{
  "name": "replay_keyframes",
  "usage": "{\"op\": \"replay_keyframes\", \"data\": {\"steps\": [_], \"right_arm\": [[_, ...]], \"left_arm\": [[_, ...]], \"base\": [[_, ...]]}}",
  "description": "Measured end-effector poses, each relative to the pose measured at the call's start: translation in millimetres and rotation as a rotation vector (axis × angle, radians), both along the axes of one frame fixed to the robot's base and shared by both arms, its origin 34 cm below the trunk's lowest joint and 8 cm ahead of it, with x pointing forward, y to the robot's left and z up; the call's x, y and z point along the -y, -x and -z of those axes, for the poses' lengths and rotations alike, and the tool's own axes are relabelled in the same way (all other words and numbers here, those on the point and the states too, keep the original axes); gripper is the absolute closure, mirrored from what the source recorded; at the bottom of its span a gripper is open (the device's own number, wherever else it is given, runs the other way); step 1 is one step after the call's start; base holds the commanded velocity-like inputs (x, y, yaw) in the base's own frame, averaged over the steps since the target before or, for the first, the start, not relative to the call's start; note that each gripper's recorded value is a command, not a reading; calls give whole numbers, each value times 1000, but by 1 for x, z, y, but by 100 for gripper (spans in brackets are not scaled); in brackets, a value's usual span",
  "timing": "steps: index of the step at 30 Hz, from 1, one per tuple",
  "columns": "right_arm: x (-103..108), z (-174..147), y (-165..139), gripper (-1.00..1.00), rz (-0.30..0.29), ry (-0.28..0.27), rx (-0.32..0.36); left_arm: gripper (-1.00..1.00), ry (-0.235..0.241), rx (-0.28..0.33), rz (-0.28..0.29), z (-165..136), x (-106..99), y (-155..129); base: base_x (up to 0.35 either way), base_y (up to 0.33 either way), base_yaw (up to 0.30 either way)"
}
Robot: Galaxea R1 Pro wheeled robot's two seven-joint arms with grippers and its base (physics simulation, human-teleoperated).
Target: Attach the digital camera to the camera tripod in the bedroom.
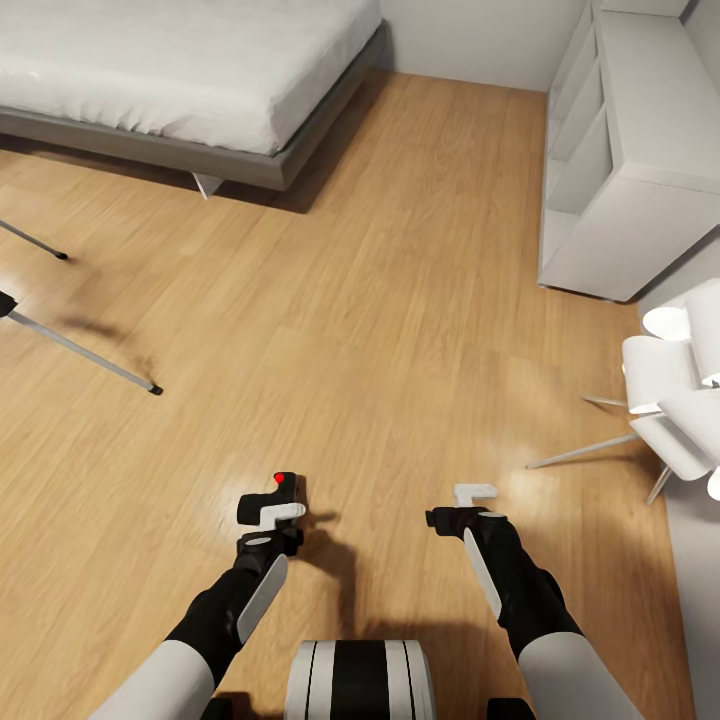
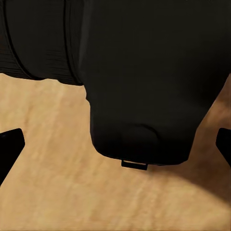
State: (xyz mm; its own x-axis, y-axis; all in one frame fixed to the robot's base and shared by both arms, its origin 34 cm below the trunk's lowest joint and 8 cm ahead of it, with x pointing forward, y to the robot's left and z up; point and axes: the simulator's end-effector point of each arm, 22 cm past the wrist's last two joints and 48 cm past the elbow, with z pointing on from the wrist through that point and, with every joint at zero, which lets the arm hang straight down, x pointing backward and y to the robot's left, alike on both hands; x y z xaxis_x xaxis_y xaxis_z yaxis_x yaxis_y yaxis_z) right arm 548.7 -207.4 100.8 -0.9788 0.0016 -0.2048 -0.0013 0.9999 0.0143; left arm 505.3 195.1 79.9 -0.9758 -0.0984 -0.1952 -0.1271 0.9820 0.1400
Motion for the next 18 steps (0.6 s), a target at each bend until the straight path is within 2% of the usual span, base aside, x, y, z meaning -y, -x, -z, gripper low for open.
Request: {"op": "replay_keyframes", "data": {"steps": [10, 18], "right_arm": [[0, 0, 0, -100, 0, -2, 0], [0, 0, 0, -100, 0, -2, 0]], "left_arm": [[-100, 3, -1, 1, 0, 1, 0], [-100, 2, 0, 1, 0, 1, 0]], "base": [[107, 0, 0], [32, 0, 0]]}}
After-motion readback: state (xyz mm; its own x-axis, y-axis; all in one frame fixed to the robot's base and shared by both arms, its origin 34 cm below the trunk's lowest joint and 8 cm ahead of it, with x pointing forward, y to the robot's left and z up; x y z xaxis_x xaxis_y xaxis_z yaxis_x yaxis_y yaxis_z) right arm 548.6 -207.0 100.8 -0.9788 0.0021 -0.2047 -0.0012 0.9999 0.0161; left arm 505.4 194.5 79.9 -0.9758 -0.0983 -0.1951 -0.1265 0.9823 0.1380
